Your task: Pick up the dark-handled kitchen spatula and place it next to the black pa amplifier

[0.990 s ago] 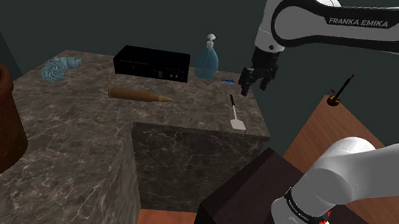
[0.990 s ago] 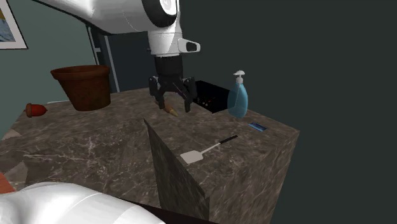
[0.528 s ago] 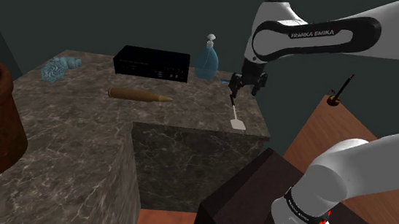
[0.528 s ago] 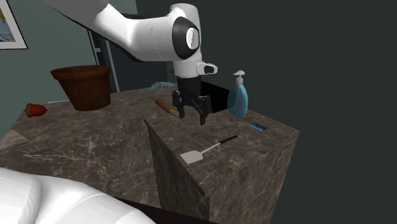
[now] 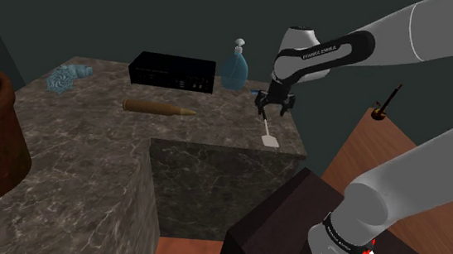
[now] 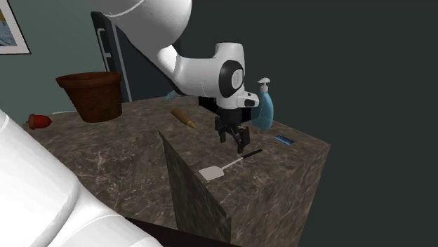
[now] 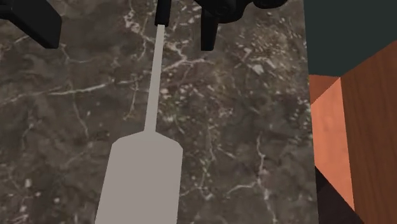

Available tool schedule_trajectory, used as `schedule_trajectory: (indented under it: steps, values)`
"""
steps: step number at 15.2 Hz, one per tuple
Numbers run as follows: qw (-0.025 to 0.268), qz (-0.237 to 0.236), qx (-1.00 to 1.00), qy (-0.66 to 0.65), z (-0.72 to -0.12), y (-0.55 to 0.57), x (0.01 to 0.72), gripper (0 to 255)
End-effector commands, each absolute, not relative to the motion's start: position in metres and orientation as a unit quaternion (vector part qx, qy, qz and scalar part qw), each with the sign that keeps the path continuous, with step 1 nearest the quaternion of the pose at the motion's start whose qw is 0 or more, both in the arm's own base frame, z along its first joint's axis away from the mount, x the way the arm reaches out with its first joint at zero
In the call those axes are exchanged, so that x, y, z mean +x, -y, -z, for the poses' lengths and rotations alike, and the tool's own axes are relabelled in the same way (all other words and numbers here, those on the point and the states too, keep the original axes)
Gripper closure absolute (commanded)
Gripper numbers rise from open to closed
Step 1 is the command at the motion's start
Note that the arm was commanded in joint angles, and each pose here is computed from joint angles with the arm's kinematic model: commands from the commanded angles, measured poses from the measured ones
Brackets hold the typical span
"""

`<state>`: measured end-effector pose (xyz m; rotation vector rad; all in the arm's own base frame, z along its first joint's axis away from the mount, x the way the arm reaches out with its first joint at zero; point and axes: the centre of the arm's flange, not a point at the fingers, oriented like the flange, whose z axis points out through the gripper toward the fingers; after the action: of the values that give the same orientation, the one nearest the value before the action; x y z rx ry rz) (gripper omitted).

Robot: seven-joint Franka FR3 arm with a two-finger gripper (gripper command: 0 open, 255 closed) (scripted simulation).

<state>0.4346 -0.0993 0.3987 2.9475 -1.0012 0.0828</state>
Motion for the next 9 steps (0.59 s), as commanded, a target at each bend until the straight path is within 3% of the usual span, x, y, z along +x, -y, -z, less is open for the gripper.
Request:
schedule_trajectory:
  steps: [1,9]
  values:
    - [0.012,-0.031,0.935,0.354,-0.38,0.114,0.444,0]
    - [0.012,-0.031,0.934,0.356,-0.338,0.117,0.446,0]
